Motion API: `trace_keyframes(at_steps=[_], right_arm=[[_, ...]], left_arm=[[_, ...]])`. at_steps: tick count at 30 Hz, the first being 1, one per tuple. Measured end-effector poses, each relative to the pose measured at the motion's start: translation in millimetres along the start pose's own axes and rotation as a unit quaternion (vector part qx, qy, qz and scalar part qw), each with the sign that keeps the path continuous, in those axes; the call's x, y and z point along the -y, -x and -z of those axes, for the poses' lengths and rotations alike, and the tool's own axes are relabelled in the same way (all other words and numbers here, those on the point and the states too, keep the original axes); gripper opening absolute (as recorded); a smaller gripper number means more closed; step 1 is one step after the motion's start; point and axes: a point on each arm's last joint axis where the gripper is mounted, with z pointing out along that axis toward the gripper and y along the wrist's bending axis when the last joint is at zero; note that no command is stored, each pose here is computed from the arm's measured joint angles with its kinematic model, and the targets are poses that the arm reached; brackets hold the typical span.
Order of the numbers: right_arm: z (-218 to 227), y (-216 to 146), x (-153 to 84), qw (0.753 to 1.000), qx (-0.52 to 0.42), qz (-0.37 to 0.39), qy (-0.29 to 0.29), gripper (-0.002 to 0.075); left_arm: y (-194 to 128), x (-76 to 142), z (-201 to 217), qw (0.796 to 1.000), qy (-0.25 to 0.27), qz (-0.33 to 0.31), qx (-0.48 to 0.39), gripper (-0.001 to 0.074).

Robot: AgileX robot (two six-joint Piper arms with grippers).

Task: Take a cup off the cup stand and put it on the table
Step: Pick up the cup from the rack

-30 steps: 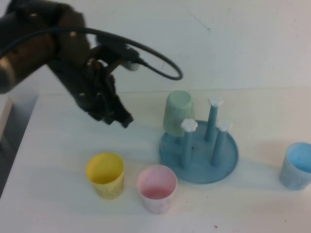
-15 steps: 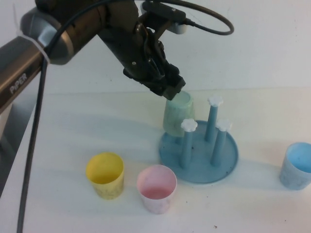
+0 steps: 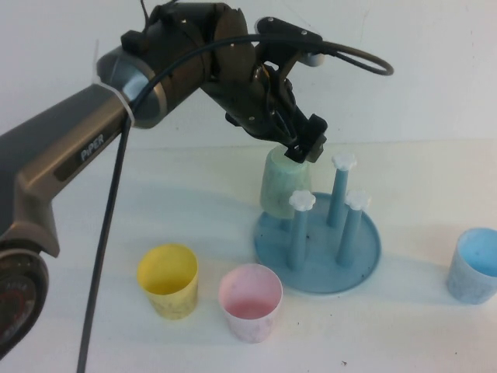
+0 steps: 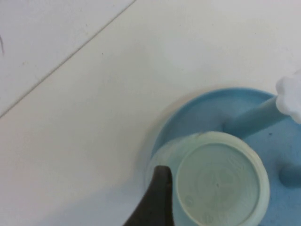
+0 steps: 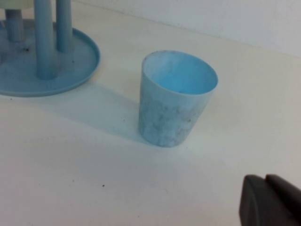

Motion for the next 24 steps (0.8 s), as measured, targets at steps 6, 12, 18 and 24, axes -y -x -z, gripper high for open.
trace_keyframes(at_steps=[6,12,18,24], right_arm=[[0.0,0.0,0.0,1.000,0.000,0.000,0.000,-0.0001],[0.0,0.0,0.0,1.000,0.000,0.000,0.000,-0.0001],[0.0,0.0,0.0,1.000,0.000,0.000,0.000,-0.0001],[0.0,0.0,0.0,1.000,0.000,0.000,0.000,-0.0001]], left_arm=[[-3.8,-3.5,-18.5,1.000,0.023,-0.012,-0.010,0.0692],[-5.1,-7.7,-25.3,0.999,0.040,-0.005,-0.010,0.0692],[-8.4,-7.8,-33.8,0.999,0.032,0.003,-0.020,0.0692],[-16.5,-6.8,-47.9,0.999,0.016,0.018,-0.048,0.0692]])
